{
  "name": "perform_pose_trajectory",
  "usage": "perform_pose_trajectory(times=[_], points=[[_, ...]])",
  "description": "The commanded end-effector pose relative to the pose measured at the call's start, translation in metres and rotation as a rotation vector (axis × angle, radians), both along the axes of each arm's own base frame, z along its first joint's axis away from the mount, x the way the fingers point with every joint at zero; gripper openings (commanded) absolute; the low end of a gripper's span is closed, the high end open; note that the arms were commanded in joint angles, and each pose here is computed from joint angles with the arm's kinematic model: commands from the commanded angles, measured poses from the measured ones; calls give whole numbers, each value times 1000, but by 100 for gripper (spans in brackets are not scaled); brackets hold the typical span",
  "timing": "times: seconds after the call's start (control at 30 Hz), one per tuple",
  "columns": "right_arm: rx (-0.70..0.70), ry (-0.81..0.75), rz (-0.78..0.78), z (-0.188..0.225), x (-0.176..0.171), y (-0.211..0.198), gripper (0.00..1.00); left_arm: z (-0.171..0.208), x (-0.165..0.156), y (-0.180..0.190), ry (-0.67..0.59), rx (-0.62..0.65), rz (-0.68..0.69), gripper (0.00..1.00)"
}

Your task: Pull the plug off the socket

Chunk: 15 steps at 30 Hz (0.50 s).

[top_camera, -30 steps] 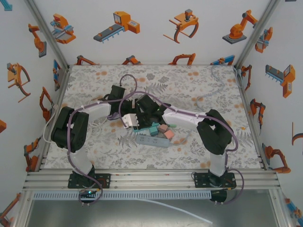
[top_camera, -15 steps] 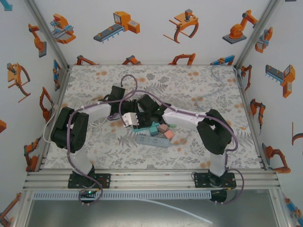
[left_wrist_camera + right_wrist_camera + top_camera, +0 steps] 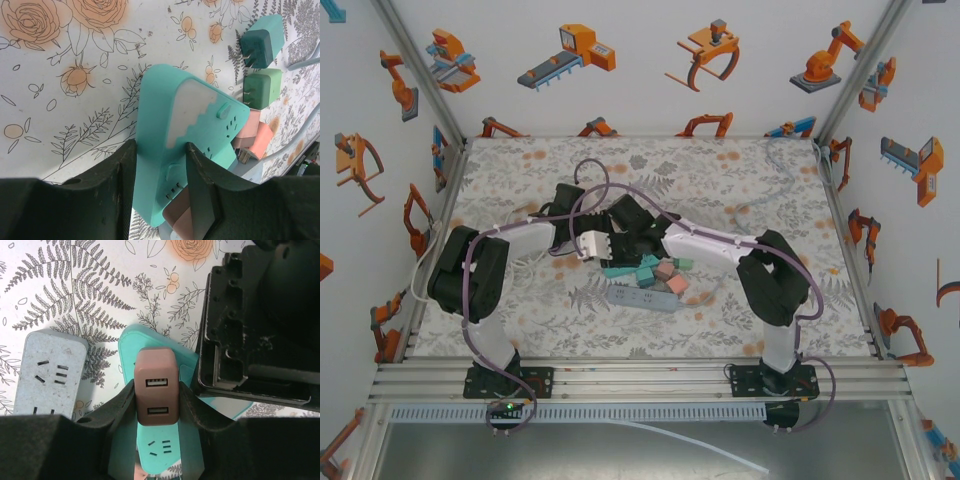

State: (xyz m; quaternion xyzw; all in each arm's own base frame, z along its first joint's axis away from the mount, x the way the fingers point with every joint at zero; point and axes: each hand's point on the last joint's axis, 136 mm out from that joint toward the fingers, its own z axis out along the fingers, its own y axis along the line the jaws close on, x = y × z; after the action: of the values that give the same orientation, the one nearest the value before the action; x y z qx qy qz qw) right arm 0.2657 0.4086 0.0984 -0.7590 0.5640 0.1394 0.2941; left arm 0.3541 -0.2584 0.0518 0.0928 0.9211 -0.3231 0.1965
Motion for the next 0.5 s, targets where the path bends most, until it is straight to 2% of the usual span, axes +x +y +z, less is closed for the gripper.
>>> perform_pose_trajectory(times=[0.0,0.23,0.47], points=[[103,-151,41,48,10,17,2,-115,-77,77,301,426,25,29],[116,-183,69,52,-1,13,2,-112,-75,77,293,424,32,29],[210,-156,-6,85,-14,-5,2,-95,-60,69,238,390,35,32]])
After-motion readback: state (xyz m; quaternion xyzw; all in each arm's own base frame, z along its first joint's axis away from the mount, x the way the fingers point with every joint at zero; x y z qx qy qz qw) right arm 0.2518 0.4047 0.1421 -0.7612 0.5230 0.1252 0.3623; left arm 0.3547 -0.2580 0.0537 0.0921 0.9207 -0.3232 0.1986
